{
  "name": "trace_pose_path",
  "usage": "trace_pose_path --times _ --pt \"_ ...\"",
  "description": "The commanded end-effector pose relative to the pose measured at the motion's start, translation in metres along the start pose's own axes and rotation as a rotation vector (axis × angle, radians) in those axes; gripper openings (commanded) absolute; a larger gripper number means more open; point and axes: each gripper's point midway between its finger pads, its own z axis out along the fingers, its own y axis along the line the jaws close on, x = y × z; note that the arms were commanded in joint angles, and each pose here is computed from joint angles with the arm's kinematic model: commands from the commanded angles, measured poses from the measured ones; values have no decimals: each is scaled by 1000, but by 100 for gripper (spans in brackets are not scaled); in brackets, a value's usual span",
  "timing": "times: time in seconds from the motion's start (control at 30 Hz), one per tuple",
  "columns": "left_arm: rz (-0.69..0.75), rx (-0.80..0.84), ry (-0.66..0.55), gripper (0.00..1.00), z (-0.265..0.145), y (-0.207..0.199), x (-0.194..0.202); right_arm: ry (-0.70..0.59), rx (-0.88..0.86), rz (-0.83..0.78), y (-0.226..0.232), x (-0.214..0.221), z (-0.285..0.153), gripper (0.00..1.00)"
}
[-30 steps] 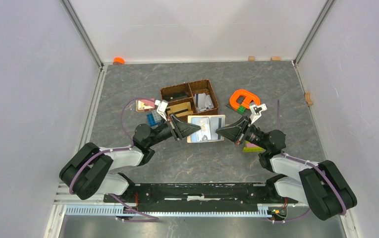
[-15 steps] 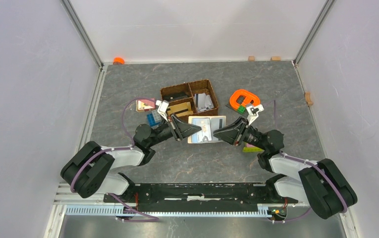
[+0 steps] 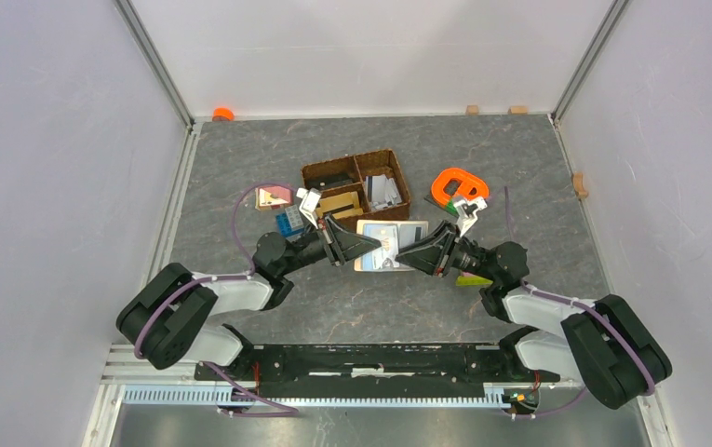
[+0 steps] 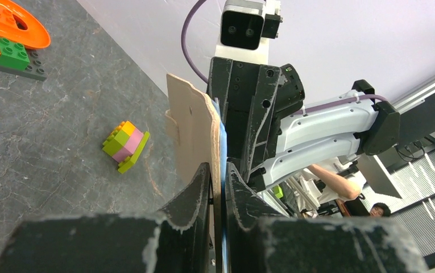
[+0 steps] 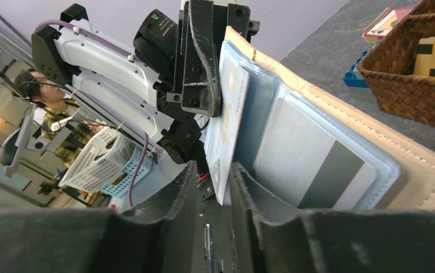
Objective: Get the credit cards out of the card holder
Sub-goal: Remove the credit card from the card holder.
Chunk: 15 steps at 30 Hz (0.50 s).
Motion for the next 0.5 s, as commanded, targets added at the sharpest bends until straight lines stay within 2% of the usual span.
trace_pose_path --times 0.0,0.1,0.3,0.47 --pt "30 82 -29 2 7 -21 -13 -9 -61 -61 14 -10 6 24" --pt "21 64 -33 2 7 -16 -13 -22 -97 -65 22 -12 5 10" --pt "23 96 -4 2 12 -22 -8 -8 -105 -64 24 -10 9 24" --pt "27 103 4 3 13 -26 -7 -6 -99 -66 22 -9 10 23"
